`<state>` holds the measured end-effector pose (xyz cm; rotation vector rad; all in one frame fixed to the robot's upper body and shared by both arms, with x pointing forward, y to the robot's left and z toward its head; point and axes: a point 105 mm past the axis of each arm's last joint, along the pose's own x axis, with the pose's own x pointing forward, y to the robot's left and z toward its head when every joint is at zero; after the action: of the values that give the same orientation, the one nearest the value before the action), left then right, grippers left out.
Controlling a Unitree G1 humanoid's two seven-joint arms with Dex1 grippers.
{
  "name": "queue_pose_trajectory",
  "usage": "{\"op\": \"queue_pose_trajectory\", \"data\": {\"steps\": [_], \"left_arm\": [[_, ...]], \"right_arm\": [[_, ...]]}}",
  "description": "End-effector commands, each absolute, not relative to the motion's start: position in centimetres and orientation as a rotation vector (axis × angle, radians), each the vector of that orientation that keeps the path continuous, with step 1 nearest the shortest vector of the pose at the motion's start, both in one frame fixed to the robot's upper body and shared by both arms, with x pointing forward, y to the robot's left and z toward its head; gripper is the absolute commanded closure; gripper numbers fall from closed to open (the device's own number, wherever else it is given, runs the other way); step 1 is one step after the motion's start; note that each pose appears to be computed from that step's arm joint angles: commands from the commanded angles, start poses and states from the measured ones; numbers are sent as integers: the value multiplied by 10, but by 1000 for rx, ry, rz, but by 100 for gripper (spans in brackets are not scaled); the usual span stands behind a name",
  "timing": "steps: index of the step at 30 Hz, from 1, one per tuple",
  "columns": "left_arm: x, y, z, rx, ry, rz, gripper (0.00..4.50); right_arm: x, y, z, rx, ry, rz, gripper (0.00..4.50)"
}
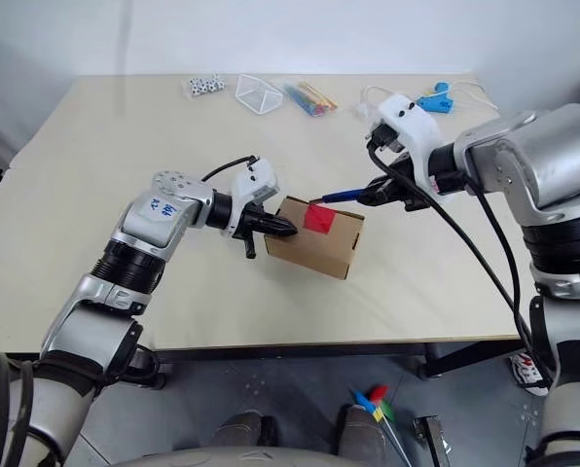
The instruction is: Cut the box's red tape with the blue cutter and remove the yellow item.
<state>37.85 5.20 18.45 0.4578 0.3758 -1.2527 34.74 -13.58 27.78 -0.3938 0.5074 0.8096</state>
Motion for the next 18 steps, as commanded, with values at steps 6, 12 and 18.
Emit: {"op": "queue_pose_trajectory", "data": {"steps": [6, 12, 18], "left_arm": [[373, 63, 157, 487, 498, -1272, 450], [372, 70, 160, 492, 507, -1293, 450], [368, 85, 163, 522, 537, -1318, 450]], "right_arm": [[338, -131, 309, -408, 400, 824, 433], [335, -123, 298, -416, 425, 871, 433], [335, -119, 292, -438, 437, 904, 433]]}}
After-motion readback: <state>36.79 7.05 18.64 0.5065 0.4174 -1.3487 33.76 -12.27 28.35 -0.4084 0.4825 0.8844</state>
